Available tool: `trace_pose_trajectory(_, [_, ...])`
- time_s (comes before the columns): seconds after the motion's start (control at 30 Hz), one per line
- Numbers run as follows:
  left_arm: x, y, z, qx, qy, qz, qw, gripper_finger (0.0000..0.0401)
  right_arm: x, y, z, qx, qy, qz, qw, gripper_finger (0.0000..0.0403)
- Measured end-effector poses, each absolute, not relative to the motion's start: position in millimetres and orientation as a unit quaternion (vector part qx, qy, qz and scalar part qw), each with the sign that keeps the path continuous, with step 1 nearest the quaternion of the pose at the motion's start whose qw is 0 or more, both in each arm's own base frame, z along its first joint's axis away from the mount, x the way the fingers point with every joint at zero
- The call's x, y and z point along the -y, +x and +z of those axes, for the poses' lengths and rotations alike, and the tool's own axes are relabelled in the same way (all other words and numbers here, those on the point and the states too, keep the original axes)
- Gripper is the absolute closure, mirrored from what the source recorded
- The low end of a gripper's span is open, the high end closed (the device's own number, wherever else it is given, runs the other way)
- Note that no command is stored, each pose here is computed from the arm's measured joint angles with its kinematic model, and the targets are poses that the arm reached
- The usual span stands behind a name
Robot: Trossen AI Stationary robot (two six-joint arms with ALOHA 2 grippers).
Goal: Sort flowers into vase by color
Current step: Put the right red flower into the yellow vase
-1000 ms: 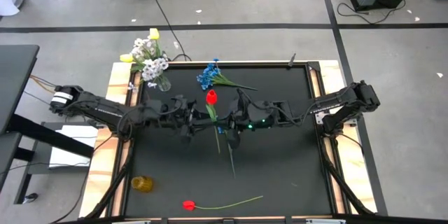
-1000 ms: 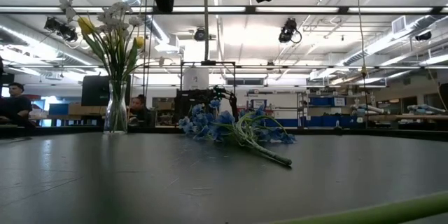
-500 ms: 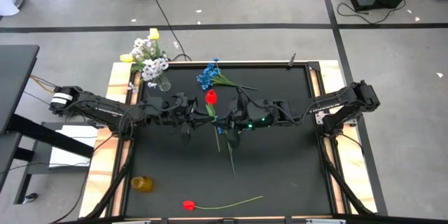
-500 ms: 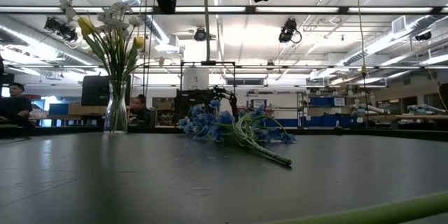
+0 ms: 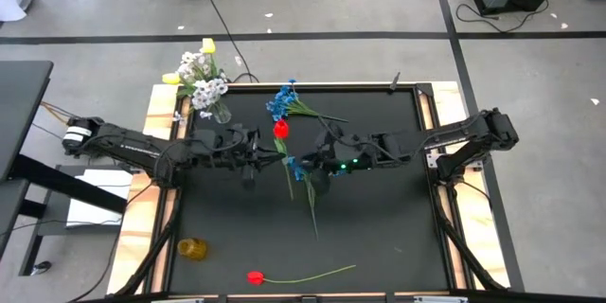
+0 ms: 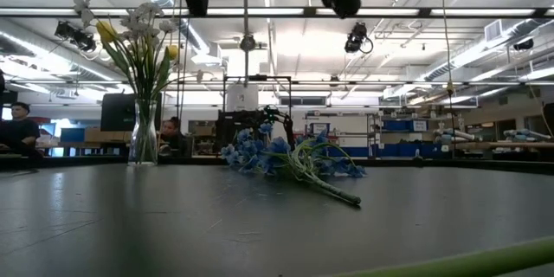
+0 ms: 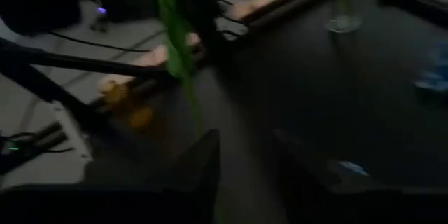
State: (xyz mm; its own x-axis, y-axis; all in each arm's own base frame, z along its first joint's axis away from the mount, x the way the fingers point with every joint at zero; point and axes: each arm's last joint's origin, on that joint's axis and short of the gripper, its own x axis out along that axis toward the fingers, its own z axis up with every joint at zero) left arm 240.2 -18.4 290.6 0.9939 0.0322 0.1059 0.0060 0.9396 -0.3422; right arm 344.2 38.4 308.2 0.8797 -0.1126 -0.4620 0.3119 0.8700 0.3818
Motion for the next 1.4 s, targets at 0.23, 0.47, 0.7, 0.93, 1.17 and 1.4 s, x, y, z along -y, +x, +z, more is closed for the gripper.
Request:
trace_pose_trajectory(0.23, [14,214,301,0.034,-0.138,0.054,0.988,0.0396,-32,301,338,-0.22,0.19,-0.174,0.941,0.0249])
trace_pose_trajectory(0.47, [10,195,309,0.032,-0.098,0.119,0.988,0.0396,-18,230,354,-0.171,0.179,-0.189,0.95,0.0291])
trace_pose_trajectory(0.7, [10,194,310,0.033,-0.085,0.119,0.989,0.0392,-14,165,351,-0.101,0.181,-0.133,0.969,0.0393])
trace_pose_trajectory(0.93, [6,194,310,0.036,-0.073,0.133,0.988,0.039,-12,124,345,0.005,0.164,-0.093,0.982,0.0397])
trace_pose_trajectory(1.17, [-2,194,312,0.046,-0.074,0.158,0.984,0.0392,-10,101,351,0.055,0.118,-0.061,0.99,0.0392])
trace_pose_trajectory(1.4, [-5,194,312,0.047,-0.074,0.166,0.982,0.0393,-9,99,346,0.031,0.097,-0.062,0.993,0.0386])
